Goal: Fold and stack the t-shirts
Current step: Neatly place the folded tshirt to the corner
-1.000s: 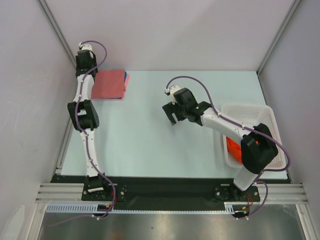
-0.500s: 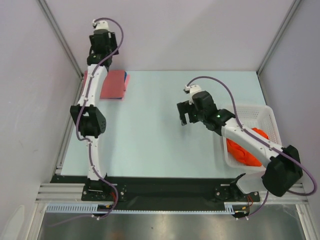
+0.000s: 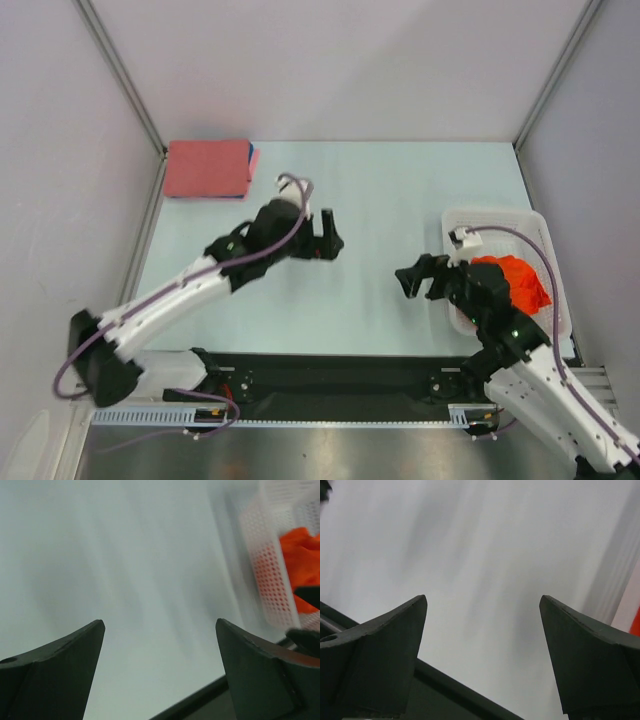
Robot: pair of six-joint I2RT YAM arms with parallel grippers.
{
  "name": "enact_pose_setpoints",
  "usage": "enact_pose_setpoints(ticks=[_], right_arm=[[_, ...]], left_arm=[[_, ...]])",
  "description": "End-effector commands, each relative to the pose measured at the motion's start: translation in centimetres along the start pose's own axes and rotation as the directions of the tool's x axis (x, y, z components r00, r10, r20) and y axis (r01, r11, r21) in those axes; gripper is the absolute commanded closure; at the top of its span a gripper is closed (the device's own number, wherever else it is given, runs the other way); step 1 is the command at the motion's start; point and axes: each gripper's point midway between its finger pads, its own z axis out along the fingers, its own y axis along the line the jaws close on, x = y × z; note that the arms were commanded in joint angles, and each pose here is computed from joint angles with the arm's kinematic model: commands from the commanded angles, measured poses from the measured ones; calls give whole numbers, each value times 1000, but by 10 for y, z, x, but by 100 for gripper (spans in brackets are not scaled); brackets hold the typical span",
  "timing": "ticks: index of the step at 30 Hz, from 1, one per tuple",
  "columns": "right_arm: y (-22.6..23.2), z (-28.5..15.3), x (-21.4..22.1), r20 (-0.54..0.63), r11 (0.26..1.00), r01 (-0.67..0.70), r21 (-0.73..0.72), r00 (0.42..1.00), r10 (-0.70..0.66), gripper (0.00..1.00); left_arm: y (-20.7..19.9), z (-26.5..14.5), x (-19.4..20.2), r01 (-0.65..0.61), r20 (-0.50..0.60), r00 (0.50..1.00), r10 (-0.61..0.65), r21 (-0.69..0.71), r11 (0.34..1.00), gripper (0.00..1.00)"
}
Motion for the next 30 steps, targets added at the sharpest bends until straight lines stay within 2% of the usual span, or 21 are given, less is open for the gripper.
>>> enact_pose_setpoints(ticks=[1,2,3,4,6,8,10,11,13,15,17,21,24,29,30], right_arm=[[10,-19,1,78,987,-140,-81,986,146,0],[9,-21,4,82,985,-151,-87,984,158,0],[5,-22,17,64,984,-158,-80,984,164,0],[11,-29,17,72,977,-175,-125,980,185,0],[13,-32,27,70,968,-194,-157,976,207,0],[16,-40,19,118,953,-242,-181,957,265,0],[3,-41,25,123,950,-288,-120,945,302,0],[0,-42,28,121,946,-307,-104,940,318,0],[-4,-40,34,114,942,-322,-89,937,331,0],[-17,-38,41,125,921,-390,-22,913,389,0],[-27,-34,50,132,916,-400,27,910,394,0],[-30,-36,48,175,897,-442,13,884,433,0],[-30,-32,52,172,897,-441,18,886,432,0],[-31,-28,60,160,894,-449,17,883,441,0],[-30,-28,62,153,895,-446,11,885,439,0]], left_arm=[[-28,-70,-17,149,218,957,-192,197,969,0],[-8,-64,15,179,214,954,-209,151,972,0],[-16,-76,21,186,247,940,-236,211,960,0],[-2,-93,36,204,281,920,-272,247,947,0],[8,-108,46,273,302,881,-365,305,912,0],[22,-122,60,318,311,845,-435,362,876,0],[31,-120,78,343,289,841,-457,369,864,0],[34,-129,77,354,299,822,-485,400,845,0],[42,-123,92,380,280,816,-506,399,834,0],[42,-125,96,398,273,793,-545,445,802,0],[43,-118,109,419,248,778,-578,480,771,0],[42,-110,124,446,207,744,-635,554,703,0],[45,-105,133,472,186,722,-667,572,671,0],[32,-108,134,448,148,748,-647,606,658,0],[36,-99,145,457,137,758,-638,586,669,0]])
